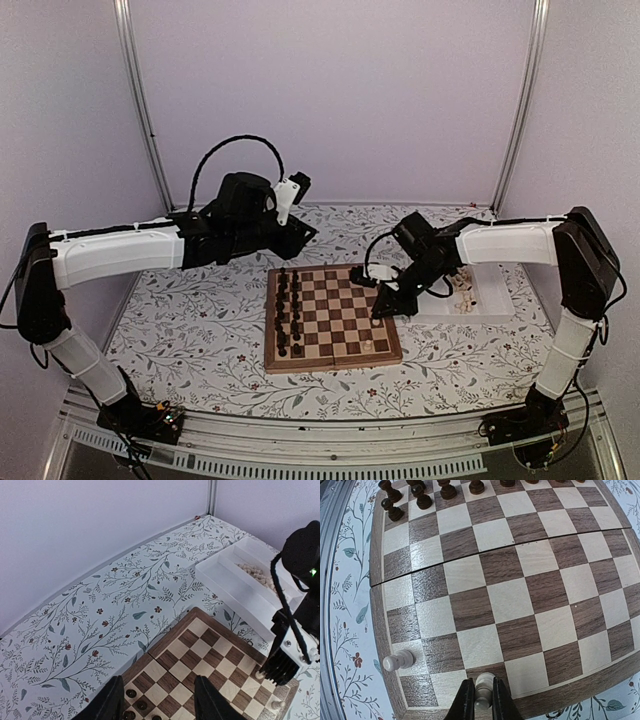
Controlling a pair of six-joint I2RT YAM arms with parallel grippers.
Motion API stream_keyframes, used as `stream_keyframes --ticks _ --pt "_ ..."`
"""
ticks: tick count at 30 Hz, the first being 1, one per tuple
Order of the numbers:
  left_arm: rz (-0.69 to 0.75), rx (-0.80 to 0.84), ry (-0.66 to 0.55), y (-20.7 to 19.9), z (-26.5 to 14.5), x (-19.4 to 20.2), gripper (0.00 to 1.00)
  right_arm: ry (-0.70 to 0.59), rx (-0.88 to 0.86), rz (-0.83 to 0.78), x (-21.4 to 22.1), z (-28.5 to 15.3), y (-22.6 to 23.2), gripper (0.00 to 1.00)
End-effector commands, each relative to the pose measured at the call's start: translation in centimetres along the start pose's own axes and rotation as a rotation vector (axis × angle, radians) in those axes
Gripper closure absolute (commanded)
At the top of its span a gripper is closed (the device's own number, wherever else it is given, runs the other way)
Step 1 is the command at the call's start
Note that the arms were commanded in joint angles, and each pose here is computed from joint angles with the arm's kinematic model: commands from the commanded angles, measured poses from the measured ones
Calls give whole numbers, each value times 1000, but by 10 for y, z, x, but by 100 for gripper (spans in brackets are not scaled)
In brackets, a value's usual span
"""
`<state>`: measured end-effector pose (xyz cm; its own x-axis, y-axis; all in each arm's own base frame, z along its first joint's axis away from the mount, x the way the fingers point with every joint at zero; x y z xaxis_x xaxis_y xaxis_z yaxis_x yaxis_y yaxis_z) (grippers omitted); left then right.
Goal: Set up the chess pieces on the board
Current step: Move the chess piece to the chessboard.
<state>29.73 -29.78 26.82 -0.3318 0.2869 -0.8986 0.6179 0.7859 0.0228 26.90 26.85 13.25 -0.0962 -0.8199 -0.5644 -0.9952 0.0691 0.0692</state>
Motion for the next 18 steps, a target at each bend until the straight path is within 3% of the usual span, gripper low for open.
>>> stream_keyframes --ticks 1,11,18 --pt "8 8 -9 -4 2 -6 50 6 -20 -11 0 -2 8 93" --pt "10 10 -7 -4 2 -6 50 -28 44 -18 -16 -26 5 59" --pt "12 12 -10 -5 1 -7 49 -163 136 101 -6 -92 -27 54"
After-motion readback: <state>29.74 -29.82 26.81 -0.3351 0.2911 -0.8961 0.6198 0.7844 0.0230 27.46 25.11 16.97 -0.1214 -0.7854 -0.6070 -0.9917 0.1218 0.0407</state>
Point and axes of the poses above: each gripper's point midway between its finger pads, its own z axis out along the fingers, its own y axis along the line the jaws close on, x = y × z, the point moved 8 cm from there along -z, back along the fingers, and after that the axes turned 2 degrees about -z, right-handed, at the moved point
